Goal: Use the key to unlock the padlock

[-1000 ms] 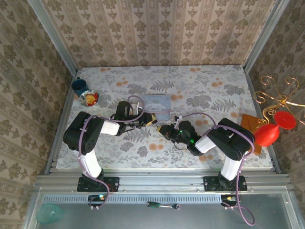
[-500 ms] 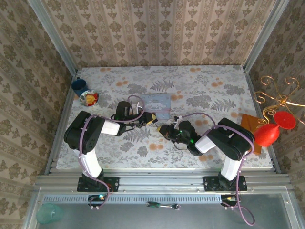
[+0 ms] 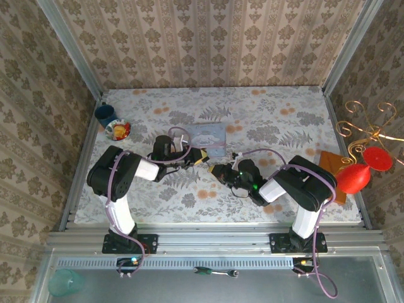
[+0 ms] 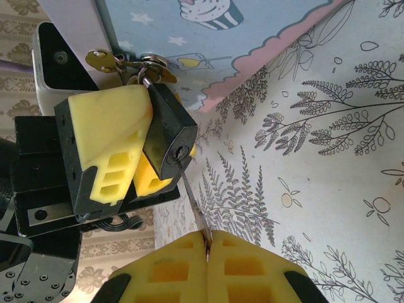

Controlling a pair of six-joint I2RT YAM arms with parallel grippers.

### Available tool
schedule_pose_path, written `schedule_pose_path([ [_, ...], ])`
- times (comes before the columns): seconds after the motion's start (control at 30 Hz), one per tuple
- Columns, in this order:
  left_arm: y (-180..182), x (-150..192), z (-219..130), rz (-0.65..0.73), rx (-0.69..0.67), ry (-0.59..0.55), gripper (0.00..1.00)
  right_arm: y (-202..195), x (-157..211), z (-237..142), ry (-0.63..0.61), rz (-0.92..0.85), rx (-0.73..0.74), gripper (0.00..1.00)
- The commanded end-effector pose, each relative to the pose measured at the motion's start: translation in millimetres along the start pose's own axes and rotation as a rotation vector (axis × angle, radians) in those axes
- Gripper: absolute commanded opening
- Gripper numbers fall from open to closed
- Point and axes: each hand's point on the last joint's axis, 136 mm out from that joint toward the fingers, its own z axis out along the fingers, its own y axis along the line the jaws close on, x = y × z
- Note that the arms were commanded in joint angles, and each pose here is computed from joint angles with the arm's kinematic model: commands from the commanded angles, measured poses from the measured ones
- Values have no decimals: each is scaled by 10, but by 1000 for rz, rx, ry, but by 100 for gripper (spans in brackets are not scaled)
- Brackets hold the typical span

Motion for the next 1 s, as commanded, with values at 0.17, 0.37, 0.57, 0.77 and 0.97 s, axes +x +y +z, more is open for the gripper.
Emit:
schedule_pose_path([
  [0.17,-70,25,-13,3,47,22,1,-10,-38,-35,-18,5,-21,0],
  [0.37,-85,19,-17,3,54,17,1,-46,-51,-43,-21,21,-13,0],
  [0.57,-87,26,-19,1,55,19,1,-9,-66,-36,-27,20,-29,0],
  [0.77,-77,31,-19,-2,54,20,1,32,-73,-35,-29,20,-47,0],
  [0.97,-98,30,-21,-5,63,20,1,23,-74,-45,-31,22,-46,0],
])
